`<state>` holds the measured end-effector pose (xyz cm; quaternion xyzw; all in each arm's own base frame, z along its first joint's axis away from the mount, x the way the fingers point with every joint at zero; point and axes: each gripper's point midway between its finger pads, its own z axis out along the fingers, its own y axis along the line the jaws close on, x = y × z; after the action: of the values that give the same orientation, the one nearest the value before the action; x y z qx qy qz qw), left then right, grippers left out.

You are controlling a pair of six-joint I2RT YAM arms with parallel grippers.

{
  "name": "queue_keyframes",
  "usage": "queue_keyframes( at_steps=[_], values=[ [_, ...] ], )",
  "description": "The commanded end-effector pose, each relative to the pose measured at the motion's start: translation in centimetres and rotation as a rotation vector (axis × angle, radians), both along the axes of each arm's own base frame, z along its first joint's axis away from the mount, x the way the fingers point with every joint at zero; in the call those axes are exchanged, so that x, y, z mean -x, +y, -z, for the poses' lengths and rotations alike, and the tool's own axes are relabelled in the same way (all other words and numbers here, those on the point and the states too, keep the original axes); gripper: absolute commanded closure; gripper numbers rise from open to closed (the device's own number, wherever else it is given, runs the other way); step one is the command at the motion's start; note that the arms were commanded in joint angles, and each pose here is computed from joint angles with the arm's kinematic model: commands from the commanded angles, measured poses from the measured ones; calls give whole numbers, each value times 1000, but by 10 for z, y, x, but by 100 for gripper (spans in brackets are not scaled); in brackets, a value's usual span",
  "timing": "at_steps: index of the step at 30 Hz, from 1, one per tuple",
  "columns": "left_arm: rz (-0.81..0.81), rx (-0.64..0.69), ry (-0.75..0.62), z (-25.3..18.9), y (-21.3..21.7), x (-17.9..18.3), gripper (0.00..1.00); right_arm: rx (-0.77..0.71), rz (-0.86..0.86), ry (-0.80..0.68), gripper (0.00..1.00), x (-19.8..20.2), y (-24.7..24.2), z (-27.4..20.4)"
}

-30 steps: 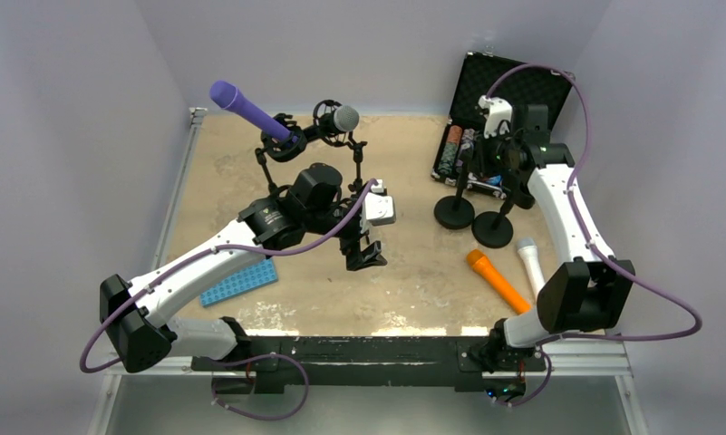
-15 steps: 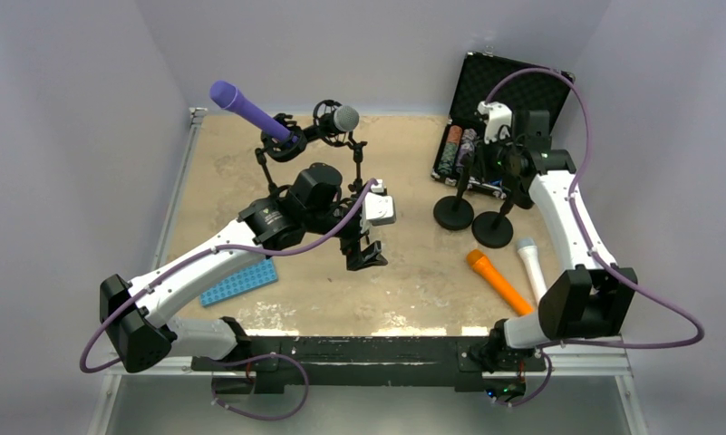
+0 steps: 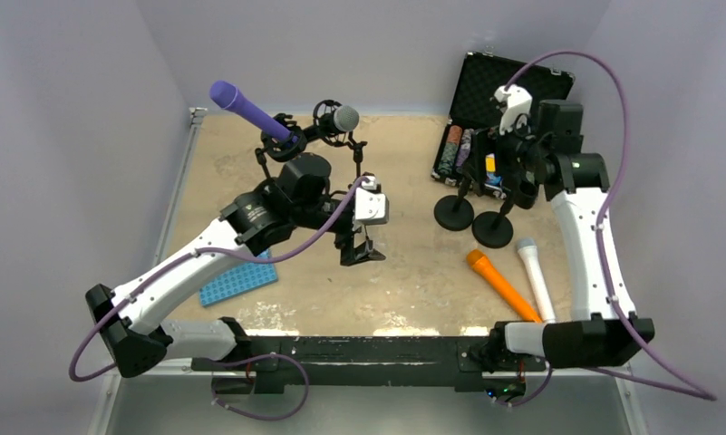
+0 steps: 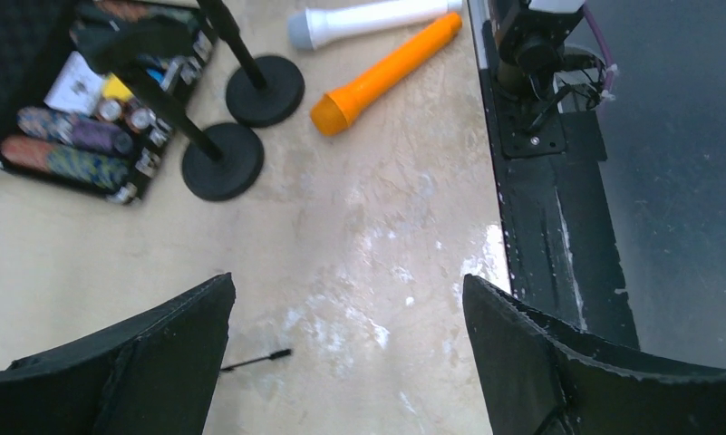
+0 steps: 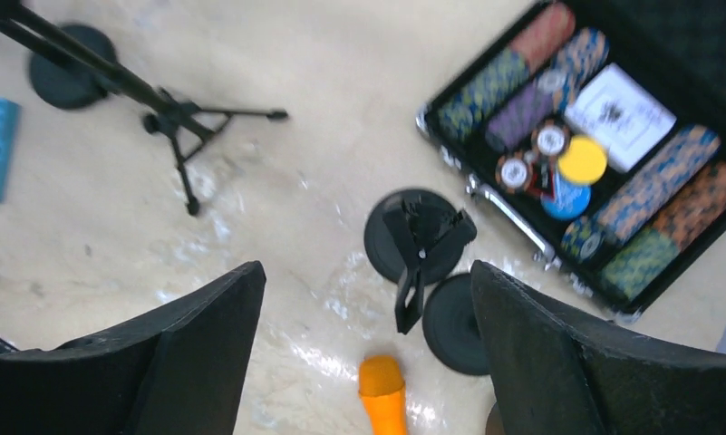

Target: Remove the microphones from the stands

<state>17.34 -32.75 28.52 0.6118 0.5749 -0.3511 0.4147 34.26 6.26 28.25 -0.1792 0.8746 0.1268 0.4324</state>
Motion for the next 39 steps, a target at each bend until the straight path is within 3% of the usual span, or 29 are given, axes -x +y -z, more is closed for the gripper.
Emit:
queue_keyframes(
  at_steps=[1,5,8,13,15,19,23,33,39],
  values=[
    [89,115,-195,-68,9,14,0,-106,-60,-111,12,21,19,-65],
    [71,170,-373,-109,29,17,0,-155,-147,-207,12,34,34,-104],
    [5,170,-457,-138,50,18,0,-243,-339,-309,12,54,64,-138],
    [-228,158,-448,-161,95,11,0,-215,-518,-395,11,56,108,-151],
    [-263,132,-438,-152,112,17,0,-187,-559,-404,11,49,128,-146],
    [-180,-1,-377,-101,127,39,0,-164,-598,-375,13,25,161,-128],
    [-223,-110,-351,-58,136,25,0,-169,-663,-369,14,-4,186,-111],
    [-308,-143,-307,-15,130,-10,0,-240,-893,-442,13,-29,235,-80],
    [-358,-116,-185,5,121,-17,0,-253,-949,-461,15,-29,247,-69]
  ],
)
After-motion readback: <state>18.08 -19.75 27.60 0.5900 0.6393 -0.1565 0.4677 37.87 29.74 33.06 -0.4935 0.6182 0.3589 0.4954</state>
